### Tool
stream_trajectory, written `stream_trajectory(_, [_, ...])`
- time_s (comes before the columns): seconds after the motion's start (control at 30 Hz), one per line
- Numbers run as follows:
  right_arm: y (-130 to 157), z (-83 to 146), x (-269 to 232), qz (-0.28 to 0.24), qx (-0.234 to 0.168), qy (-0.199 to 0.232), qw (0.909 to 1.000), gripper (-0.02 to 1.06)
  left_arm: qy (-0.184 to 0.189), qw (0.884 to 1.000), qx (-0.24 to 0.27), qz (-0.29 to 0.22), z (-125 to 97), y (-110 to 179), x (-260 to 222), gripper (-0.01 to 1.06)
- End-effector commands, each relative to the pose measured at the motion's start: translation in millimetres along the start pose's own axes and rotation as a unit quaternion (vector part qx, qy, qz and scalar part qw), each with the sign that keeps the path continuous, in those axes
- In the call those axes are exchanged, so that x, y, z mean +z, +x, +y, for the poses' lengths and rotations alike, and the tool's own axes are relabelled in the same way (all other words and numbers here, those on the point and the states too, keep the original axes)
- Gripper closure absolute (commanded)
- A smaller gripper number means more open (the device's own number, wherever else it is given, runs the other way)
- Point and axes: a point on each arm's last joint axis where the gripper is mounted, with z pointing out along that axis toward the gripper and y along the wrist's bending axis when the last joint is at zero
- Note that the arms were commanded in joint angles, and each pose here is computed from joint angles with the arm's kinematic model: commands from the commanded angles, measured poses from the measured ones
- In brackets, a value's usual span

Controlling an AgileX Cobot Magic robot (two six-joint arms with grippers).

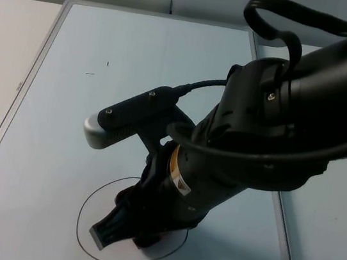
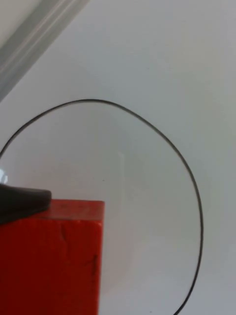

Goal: Pick up one cube with the left hand and another cube with the right hand. First place the cube in the right hand at the target position, then stack the cube in the left hand on top.

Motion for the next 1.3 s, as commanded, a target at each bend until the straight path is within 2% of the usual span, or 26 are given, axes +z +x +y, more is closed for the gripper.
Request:
stream_trajectory(0.0, [-3, 1, -1, -0.006, -0.002, -0.001, 1.0000, 0.75, 0.005, 1.000, -0.004, -0.008, -1, -1, -2, 0.89])
stream_trajectory(0.03, [-3, 1, -1, -0.006, -0.002, -0.001, 1.0000, 0.66, 0.005, 1.000, -0.004, -0.008, -1, -1, -2, 0.89])
stream_trajectory(0.07, [-3, 1, -1, -0.006, -0.002, -0.001, 1.0000, 0.66, 0.005, 1.000, -0.004, -0.008, -1, -1, -2, 0.89])
stream_trajectory(0.17, [-3, 1, -1, -0.006, -0.002, -0.001, 1.0000, 0.56, 0.005, 1.000, -0.004, -0.007, -1, -1, -2, 0.89])
stream_trajectory(0.27, [-3, 1, -1, -0.006, -0.002, -0.001, 1.0000, 0.51, 0.005, 1.000, -0.004, -0.007, -1, -1, -2, 0.89])
stream_trajectory(0.47, [-3, 1, -1, -0.006, -0.002, -0.001, 1.0000, 0.33, 0.005, 1.000, -0.004, -0.007, -1, -1, -2, 0.89])
stream_trajectory(0.77, [-6, 0, -9, -0.013, 0.006, -0.002, 0.9999, 0.31, 0.005, 1.000, -0.004, -0.007, -1, -1, -2, 0.89])
stream_trajectory(0.9, [-15, -5, -38, -0.039, 0.012, 0.002, 0.9992, 0.31, 0.005, 1.000, -0.004, -0.007, -1, -1, -2, 0.89])
stream_trajectory(1.07, [-26, -16, -100, -0.090, 0.013, 0.013, 0.9957, 0.31, 0.005, 1.000, -0.004, -0.007, -1, -1, -2, 0.89])
stream_trajectory(1.17, [-28, -27, -163, -0.164, 0.014, 0.006, 0.9864, 0.31, 0.005, 1.000, -0.004, -0.006, -1, 0, -2, 0.89])
stream_trajectory(1.2, [-28, -27, -163, -0.164, 0.014, 0.006, 0.9864, 0.31, 0.005, 1.000, -0.004, -0.006, -1, 0, -2, 0.89])
stream_trajectory(1.27, [-23, -34, -211, -0.228, 0.005, -0.002, 0.9736, 0.31, 0.005, 1.000, -0.004, -0.006, -1, 0, -2, 0.89])
